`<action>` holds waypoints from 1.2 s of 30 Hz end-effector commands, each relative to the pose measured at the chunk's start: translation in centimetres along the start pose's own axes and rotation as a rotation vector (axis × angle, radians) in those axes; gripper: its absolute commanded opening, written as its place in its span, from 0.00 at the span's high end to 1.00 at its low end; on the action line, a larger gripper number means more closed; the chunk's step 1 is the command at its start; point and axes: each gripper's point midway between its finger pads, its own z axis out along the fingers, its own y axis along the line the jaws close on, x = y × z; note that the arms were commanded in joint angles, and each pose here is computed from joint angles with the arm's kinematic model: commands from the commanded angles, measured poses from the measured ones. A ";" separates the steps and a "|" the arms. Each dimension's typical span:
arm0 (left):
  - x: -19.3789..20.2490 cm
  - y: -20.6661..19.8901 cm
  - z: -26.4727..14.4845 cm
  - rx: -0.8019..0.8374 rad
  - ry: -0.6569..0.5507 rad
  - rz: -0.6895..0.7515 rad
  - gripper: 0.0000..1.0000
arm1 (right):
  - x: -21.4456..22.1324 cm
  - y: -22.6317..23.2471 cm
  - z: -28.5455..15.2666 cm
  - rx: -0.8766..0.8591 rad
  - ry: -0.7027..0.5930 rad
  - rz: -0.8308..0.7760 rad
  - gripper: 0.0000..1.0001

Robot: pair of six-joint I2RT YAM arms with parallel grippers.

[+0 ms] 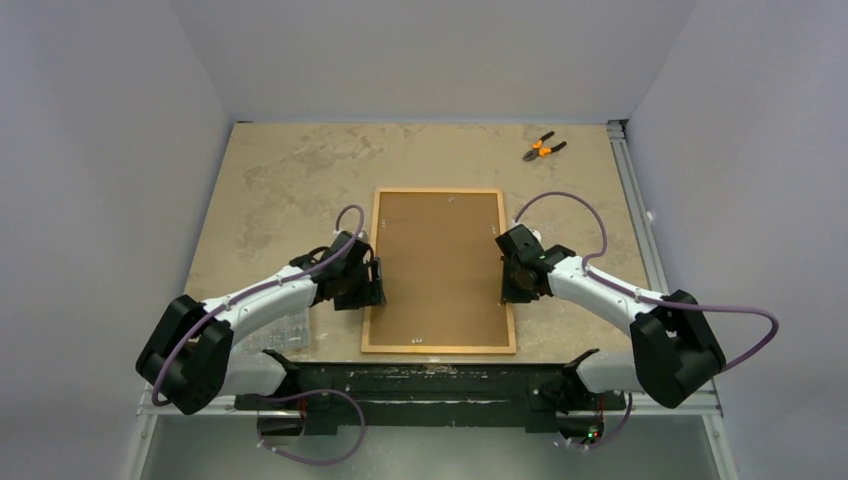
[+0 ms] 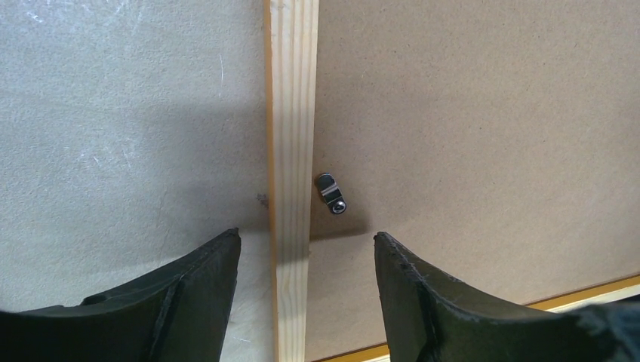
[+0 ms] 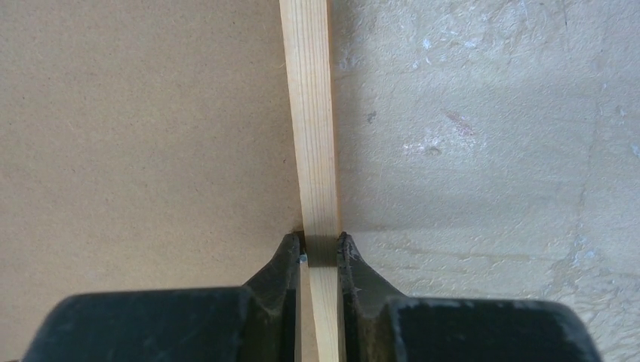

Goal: Put the photo into the frame

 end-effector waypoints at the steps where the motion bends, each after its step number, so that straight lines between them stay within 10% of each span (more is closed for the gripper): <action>1: -1.0 -0.5 0.0 0.002 -0.031 -0.001 0.36 | -0.7 -0.2 0.2 0.039 -0.029 0.000 1.00; 16: -3.8 -0.1 1.4 -0.120 -0.061 0.035 0.44 | -0.4 0.2 0.5 0.015 -0.017 -0.012 1.00; 29: -2.9 0.5 1.4 -0.122 -0.051 0.033 0.99 | -0.9 1.1 0.3 -0.019 -0.016 -0.010 1.00; 34: -3.0 -0.3 1.3 -0.085 -0.052 0.033 1.00 | -1.6 1.6 -0.4 -0.037 -0.031 -0.023 1.00; 36: -3.4 -0.9 0.9 -0.061 -0.063 0.026 0.99 | -2.2 2.2 -1.0 -0.057 -0.039 -0.024 0.85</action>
